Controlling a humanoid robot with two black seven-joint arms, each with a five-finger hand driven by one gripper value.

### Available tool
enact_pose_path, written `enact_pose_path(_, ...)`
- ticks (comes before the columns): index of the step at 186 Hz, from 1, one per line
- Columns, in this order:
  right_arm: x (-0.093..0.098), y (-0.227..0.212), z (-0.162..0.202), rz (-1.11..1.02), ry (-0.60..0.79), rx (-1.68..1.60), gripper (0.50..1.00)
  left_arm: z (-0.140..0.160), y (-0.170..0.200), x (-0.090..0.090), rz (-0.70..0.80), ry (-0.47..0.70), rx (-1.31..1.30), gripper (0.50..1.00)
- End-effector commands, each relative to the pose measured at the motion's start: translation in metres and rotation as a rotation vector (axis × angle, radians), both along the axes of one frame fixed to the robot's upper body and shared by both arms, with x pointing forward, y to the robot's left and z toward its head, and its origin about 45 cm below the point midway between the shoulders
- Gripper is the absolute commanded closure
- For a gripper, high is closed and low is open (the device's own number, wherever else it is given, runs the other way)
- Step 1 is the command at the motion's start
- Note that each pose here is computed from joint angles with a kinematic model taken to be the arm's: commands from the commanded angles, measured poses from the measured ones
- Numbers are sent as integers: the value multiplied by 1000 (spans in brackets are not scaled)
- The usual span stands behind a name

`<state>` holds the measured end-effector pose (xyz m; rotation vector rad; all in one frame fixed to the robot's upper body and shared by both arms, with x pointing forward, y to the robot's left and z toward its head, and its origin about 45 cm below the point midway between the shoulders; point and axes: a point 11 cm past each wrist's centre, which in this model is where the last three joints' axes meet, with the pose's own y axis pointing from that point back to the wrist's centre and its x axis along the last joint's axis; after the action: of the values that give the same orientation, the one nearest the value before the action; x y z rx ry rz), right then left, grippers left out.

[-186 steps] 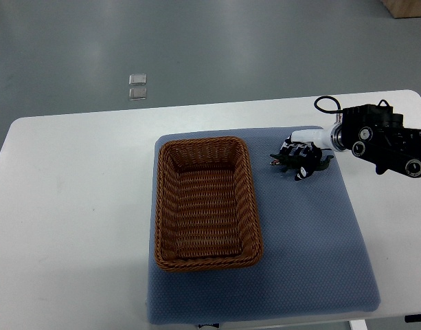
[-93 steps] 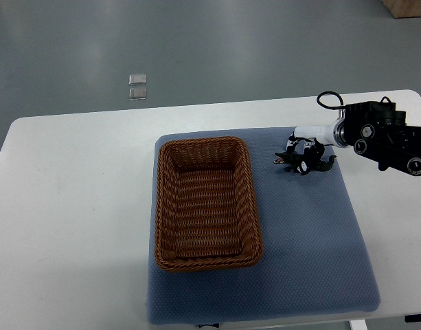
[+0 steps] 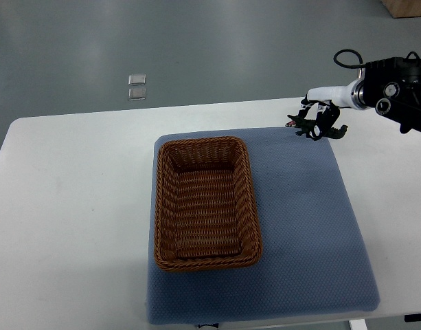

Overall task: Place crocodile in brown basket with right hand
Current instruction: 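Lift the crocodile with the right hand and carry it above the basket, then lower the held crocodile into the wicker basket with the right hand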

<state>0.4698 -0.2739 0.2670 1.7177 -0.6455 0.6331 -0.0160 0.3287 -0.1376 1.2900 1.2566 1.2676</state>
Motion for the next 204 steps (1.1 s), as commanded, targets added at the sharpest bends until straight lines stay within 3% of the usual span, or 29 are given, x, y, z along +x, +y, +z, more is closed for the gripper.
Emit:
enact_pose_path(1,6,0,34,18,-39,-1,1000,0,0,0,1,0,0,500)
enact_pose_path(48,9,26,110,98,-131,32,1000,0,-1,0,0,0,-2,500)
enact_pose_path(85,2,59,132,184,-163,20,1000,0,0,0,1,-2,0,500)
enact_pose_path(160,-25,188,81,447,-72,-9,1000,0,0,0,1,0,1,500)
enact_pose_path(204,-44,219,44,498,6,18,1000,0,0,0,3,0,1,500)
